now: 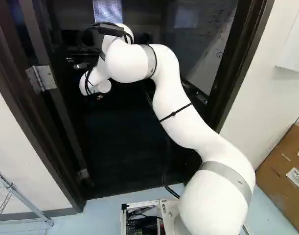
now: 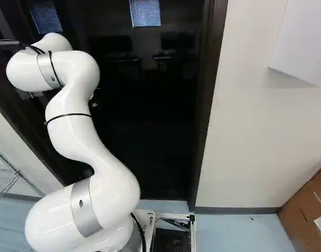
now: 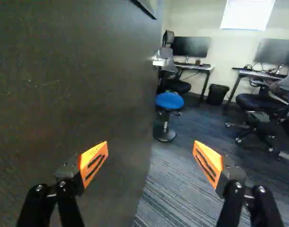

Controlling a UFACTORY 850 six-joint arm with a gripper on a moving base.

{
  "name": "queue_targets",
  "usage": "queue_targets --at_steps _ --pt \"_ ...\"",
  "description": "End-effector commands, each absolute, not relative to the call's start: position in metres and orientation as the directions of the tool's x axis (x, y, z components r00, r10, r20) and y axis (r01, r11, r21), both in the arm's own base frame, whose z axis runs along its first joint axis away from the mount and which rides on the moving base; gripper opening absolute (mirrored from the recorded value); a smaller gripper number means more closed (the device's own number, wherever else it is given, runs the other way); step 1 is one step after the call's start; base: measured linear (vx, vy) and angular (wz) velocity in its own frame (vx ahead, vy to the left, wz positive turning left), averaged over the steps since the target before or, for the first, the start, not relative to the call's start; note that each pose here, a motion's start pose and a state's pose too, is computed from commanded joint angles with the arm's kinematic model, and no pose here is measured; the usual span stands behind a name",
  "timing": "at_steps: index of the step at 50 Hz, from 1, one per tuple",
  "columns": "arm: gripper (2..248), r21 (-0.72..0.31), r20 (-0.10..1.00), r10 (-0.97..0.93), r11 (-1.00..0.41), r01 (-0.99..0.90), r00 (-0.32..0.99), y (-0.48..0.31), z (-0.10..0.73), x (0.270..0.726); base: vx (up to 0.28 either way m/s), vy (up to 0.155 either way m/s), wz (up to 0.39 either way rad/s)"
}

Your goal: Open the door and move inside

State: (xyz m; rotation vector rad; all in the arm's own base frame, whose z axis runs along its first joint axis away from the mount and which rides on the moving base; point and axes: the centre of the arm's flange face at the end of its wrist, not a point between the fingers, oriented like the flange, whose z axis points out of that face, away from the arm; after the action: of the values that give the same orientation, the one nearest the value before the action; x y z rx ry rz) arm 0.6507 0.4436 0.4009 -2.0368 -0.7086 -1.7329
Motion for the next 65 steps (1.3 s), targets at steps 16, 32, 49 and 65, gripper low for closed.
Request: queue_targets --at_steps 16,32,49,65 --pt "247 0.039 0.98 0.144 -0.818 0.575 0.138 0.417 0.406 0.645 0.0 0.0 0.0" --pt "247 0.038 0.975 0.153 -0.831 0.555 0.162 0.389 0.411 0.634 0.0 0.0 0.0" --pt "247 0.037 0.969 0.16 -0.845 0.533 0.187 0.358 0.417 0.622 0.0 0.0 0.0" --pt "247 0.036 0.964 0.165 -0.859 0.511 0.209 0.33 0.421 0.61 0.0 0.0 0.0"
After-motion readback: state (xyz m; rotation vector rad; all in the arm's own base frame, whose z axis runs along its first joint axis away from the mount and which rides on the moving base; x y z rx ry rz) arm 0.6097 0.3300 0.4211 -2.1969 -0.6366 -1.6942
